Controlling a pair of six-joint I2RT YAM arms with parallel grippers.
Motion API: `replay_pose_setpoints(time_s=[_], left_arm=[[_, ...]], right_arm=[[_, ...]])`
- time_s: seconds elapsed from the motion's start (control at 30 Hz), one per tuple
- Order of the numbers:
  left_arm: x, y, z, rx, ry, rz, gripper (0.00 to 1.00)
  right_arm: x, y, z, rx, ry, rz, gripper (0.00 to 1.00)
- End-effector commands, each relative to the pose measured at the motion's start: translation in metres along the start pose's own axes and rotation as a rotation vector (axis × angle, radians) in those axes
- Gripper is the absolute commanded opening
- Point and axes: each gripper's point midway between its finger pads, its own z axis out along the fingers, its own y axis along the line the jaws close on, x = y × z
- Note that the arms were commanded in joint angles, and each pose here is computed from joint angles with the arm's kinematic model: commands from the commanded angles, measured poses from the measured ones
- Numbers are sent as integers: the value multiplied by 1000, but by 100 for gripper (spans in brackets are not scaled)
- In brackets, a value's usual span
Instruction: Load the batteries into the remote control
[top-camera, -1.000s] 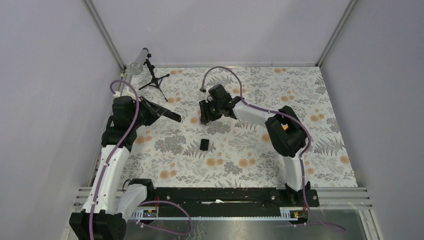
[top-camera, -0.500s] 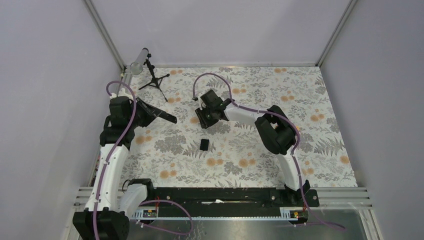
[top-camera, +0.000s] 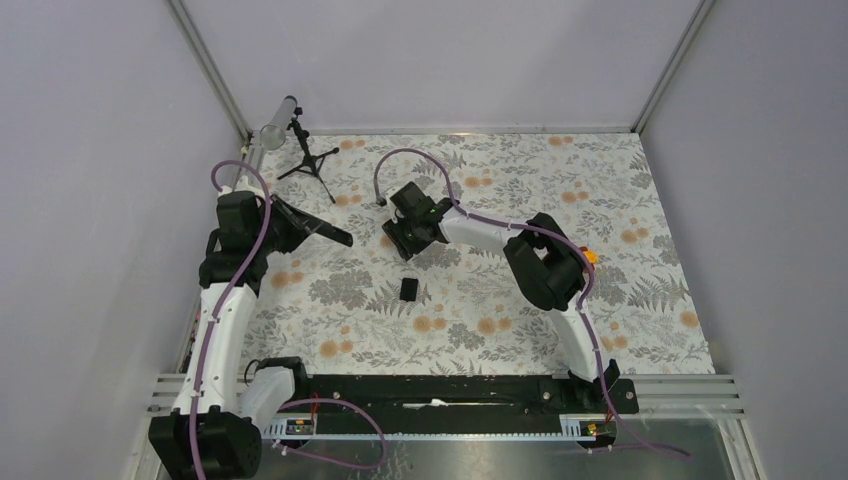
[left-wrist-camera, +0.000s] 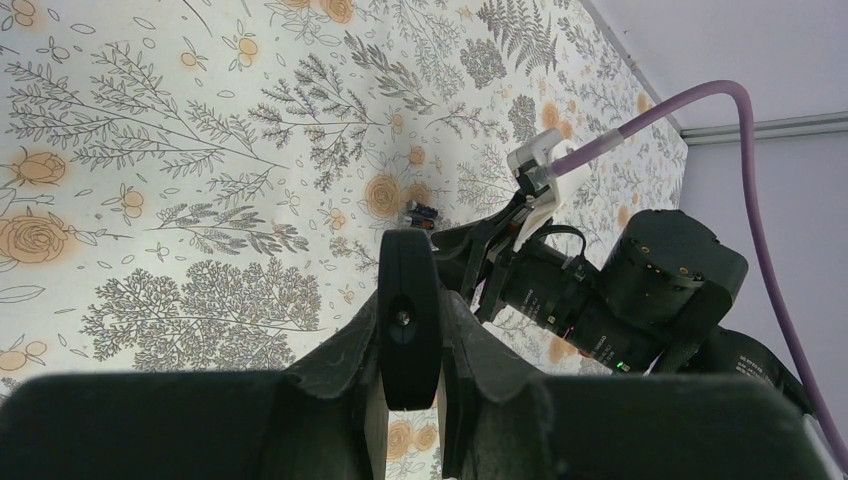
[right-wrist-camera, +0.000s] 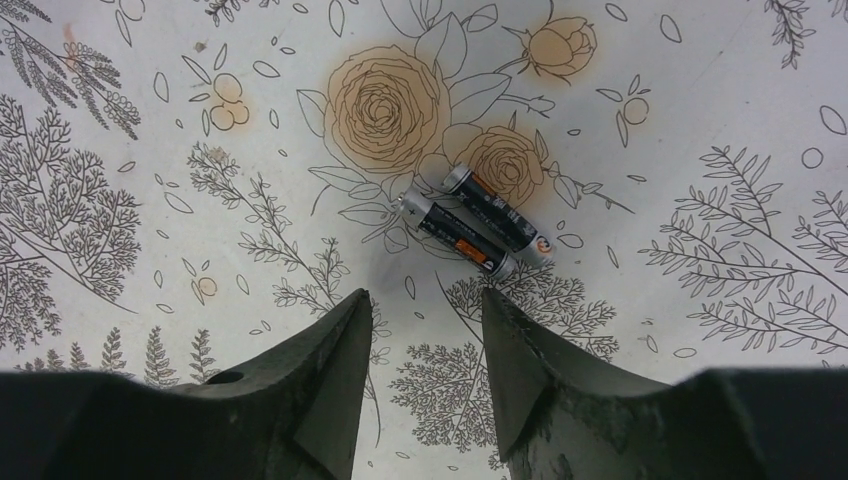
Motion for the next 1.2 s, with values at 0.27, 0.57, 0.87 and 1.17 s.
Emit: replay_pose_setpoints(time_s=[0.27,0.57,0.87,1.17], left_arm=[[-15,-10,-4,55,-40,31,0],[-16,-8,-6,51,-37,29,0],[-17,-7,-5,49,-37,21,0],[-17,-6,-2,55,-32,5,0]], right_arm=[[-35,-2,-11,12,-65,-124,50],[-26,0,11,-23,-23,-180,51],[-17,1,10,-40,9,-206,42],[-2,1,-2,-64,100,-243,55]])
